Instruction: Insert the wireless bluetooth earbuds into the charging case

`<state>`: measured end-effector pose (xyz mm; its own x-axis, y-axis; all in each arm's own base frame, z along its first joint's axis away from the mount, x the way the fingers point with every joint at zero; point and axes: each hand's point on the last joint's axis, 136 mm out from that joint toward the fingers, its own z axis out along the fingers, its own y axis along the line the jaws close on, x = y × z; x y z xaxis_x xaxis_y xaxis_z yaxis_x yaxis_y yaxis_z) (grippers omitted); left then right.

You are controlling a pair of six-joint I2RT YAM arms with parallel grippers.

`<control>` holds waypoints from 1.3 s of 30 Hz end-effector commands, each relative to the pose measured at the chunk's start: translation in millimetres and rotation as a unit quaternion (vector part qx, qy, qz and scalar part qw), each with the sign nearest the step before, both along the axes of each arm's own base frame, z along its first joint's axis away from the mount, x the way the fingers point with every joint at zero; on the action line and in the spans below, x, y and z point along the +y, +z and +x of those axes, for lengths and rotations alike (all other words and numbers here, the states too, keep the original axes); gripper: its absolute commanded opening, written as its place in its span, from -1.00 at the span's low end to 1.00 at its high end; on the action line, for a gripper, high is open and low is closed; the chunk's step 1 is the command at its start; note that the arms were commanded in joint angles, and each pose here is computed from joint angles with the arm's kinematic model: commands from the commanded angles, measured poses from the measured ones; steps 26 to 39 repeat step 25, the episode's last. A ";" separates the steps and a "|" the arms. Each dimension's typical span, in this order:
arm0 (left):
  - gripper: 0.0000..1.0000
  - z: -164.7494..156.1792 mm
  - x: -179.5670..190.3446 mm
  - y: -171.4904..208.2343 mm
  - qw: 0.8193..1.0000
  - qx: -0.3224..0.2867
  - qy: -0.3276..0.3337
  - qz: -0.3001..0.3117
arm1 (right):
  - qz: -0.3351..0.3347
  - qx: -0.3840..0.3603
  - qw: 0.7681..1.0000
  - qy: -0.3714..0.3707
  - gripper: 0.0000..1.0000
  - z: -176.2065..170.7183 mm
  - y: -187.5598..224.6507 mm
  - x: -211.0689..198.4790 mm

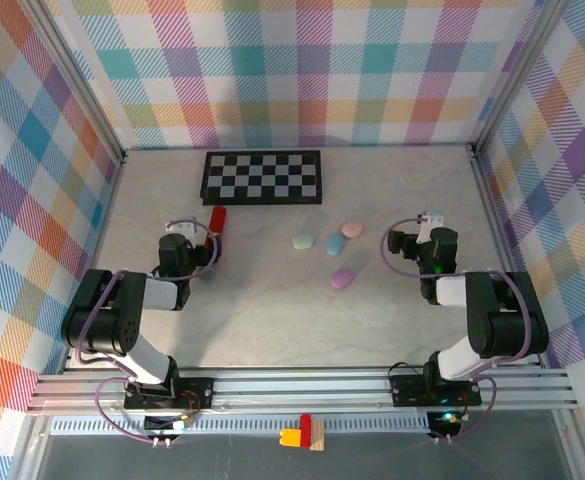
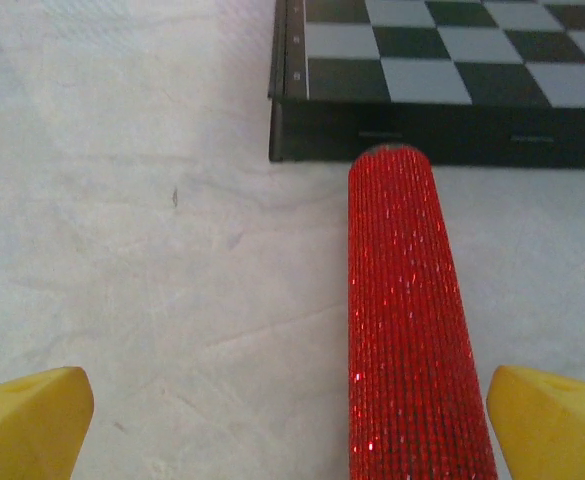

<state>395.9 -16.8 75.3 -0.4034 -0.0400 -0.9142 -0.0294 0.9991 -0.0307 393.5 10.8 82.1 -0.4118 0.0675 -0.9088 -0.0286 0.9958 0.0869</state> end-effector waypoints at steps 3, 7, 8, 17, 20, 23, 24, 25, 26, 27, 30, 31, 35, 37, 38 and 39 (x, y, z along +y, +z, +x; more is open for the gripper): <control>1.00 5.1 5.4 7.0 1.000 -0.012 0.012 -0.007 | -0.001 -0.022 1.000 0.015 0.97 4.2 9.1 5.5; 1.00 5.1 5.3 6.7 1.000 -0.011 0.012 -0.008 | -0.001 -0.021 1.000 0.015 0.98 4.2 8.8 5.4; 1.00 5.0 5.4 6.6 1.000 -0.011 0.012 -0.008 | -0.001 -0.022 1.000 0.015 0.98 4.3 9.1 5.4; 1.00 5.5 5.1 6.3 1.000 -0.009 0.011 -0.007 | -0.001 -0.021 1.000 0.014 0.98 4.6 9.0 5.0; 1.00 5.8 5.0 5.8 1.000 -0.008 0.011 -0.008 | -0.001 -0.021 1.000 0.014 0.97 4.6 9.0 4.8; 1.00 5.6 5.0 5.6 1.000 -0.008 0.011 -0.008 | -0.001 -0.021 1.000 0.014 0.98 4.6 9.0 4.7; 1.00 6.1 4.8 6.6 1.000 -0.010 0.011 -0.008 | -0.002 -0.022 1.000 0.014 0.98 4.4 9.2 5.2; 1.00 5.3 5.1 6.4 1.000 -0.010 0.012 -0.008 | -0.002 -0.022 1.000 0.015 0.97 4.3 9.4 5.5; 1.00 5.3 5.1 6.4 1.000 -0.010 0.012 -0.008 | -0.002 -0.022 1.000 0.015 0.97 4.3 9.4 5.5; 1.00 5.3 5.1 6.4 1.000 -0.010 0.012 -0.008 | -0.002 -0.022 1.000 0.015 0.97 4.3 9.4 5.5; 1.00 5.3 5.1 6.4 1.000 -0.010 0.012 -0.008 | -0.002 -0.022 1.000 0.015 0.97 4.3 9.4 5.5; 1.00 5.3 5.1 6.4 1.000 -0.010 0.012 -0.008 | -0.002 -0.022 1.000 0.015 0.97 4.3 9.4 5.5; 1.00 5.3 5.1 6.4 1.000 -0.010 0.012 -0.008 | -0.002 -0.022 1.000 0.015 0.97 4.3 9.4 5.5; 1.00 5.3 5.1 6.4 1.000 -0.010 0.012 -0.008 | -0.002 -0.022 1.000 0.015 0.97 4.3 9.4 5.5; 1.00 5.3 5.1 6.4 1.000 -0.010 0.012 -0.008 | -0.002 -0.022 1.000 0.015 0.97 4.3 9.4 5.5; 1.00 5.3 5.1 6.4 1.000 -0.010 0.012 -0.008 | -0.002 -0.022 1.000 0.015 0.97 4.3 9.4 5.5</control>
